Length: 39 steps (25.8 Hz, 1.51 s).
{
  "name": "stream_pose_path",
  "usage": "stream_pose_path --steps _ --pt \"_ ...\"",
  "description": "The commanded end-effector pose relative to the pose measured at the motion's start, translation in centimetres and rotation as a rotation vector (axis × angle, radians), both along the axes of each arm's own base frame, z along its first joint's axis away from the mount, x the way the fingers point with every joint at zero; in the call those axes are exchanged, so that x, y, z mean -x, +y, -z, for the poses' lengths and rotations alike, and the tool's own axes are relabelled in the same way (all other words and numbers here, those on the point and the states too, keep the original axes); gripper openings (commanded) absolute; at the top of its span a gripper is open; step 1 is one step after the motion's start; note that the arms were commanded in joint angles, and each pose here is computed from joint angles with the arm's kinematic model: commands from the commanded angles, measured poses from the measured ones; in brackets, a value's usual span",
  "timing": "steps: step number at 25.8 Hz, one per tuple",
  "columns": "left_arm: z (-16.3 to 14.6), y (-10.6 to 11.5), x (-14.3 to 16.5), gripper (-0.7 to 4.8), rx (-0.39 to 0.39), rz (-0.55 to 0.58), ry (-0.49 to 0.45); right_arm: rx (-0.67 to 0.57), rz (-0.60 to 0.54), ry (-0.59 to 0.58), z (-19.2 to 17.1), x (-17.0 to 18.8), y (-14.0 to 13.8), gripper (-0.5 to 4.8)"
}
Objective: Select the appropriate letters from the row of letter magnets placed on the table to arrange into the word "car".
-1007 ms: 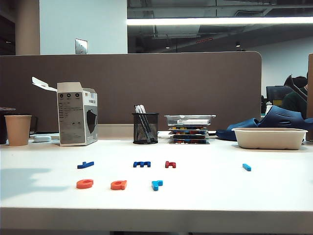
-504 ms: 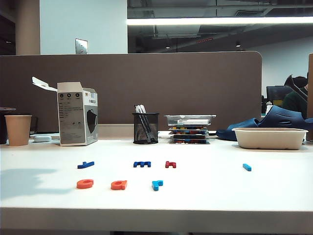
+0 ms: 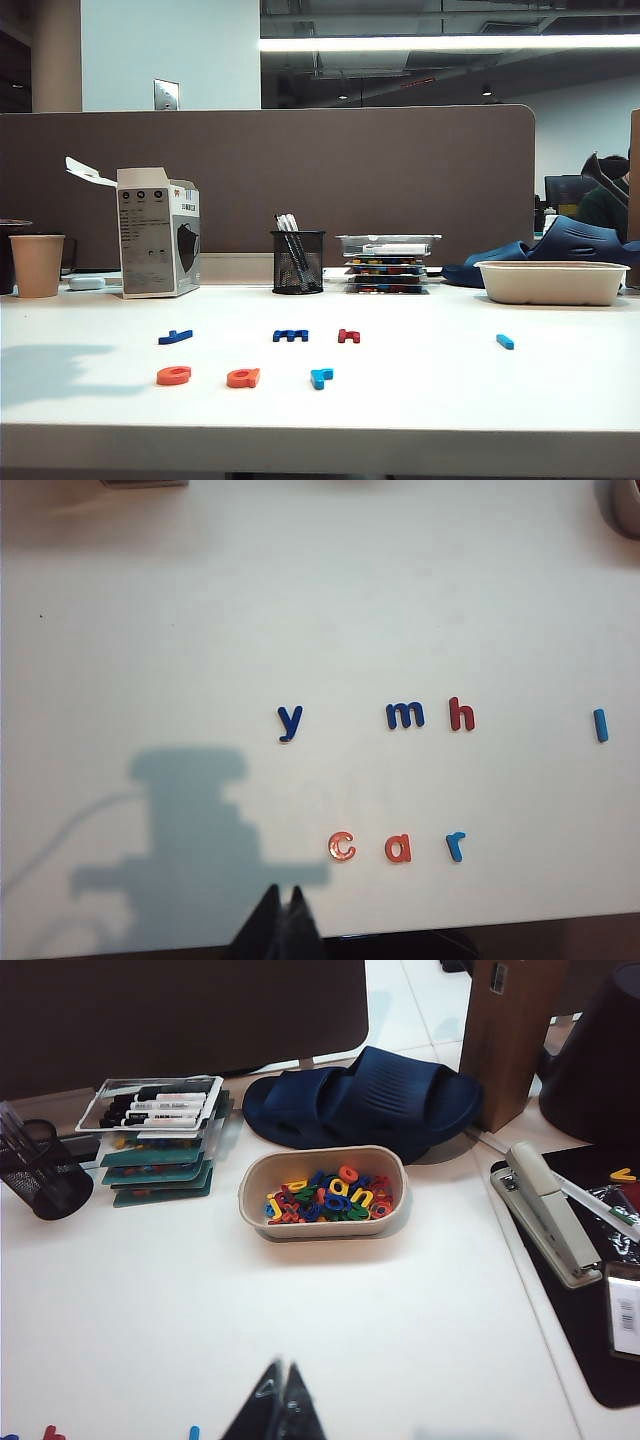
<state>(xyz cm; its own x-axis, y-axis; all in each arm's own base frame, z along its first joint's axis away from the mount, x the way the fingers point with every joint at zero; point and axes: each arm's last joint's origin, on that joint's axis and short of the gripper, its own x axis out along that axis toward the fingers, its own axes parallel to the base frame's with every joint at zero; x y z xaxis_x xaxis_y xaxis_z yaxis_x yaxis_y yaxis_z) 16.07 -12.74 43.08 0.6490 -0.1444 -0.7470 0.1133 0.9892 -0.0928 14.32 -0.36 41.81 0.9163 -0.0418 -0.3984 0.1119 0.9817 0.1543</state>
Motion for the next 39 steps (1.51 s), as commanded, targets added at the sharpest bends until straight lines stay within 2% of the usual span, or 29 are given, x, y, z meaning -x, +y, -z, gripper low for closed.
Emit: stream_pose_path --steps 1,7,9,17,23,27,34,39 --pt "-0.2 0.3 0.0 -0.06 -0.04 -0.042 -0.044 0.004 0.013 -0.024 0.1 0.5 -0.2 -0.02" --pt "-0.4 0.7 -0.2 -0.06 -0.179 -0.108 -0.134 0.002 0.027 -0.019 1.2 1.2 -0.4 -0.02" --pt "-0.4 0.8 -0.2 -0.06 -0.205 -0.11 -0.146 -0.002 0.023 -0.018 1.6 1.5 -0.5 -0.02" --pt "-0.7 0.7 -0.5 -0.06 -0.238 -0.106 -0.19 -0.003 0.018 -0.044 2.8 2.6 -0.4 -0.02" --pt "-1.1 1.2 -0.4 -0.06 -0.3 -0.187 -0.256 -0.001 0.02 -0.058 3.6 4.0 -0.3 -0.02" --pt "-0.8 1.5 -0.1 -0.06 -0.345 -0.16 -0.222 -0.001 0.02 -0.064 3.6 4.3 -0.3 -0.02" --pt "-0.8 1.5 0.0 -0.06 -0.354 -0.163 -0.216 0.0 0.02 -0.083 3.4 4.6 -0.3 -0.02" --pt "-0.9 1.3 -0.2 -0.06 -0.327 -0.163 -0.234 0.008 0.013 -0.083 3.5 4.9 -0.2 -0.02"
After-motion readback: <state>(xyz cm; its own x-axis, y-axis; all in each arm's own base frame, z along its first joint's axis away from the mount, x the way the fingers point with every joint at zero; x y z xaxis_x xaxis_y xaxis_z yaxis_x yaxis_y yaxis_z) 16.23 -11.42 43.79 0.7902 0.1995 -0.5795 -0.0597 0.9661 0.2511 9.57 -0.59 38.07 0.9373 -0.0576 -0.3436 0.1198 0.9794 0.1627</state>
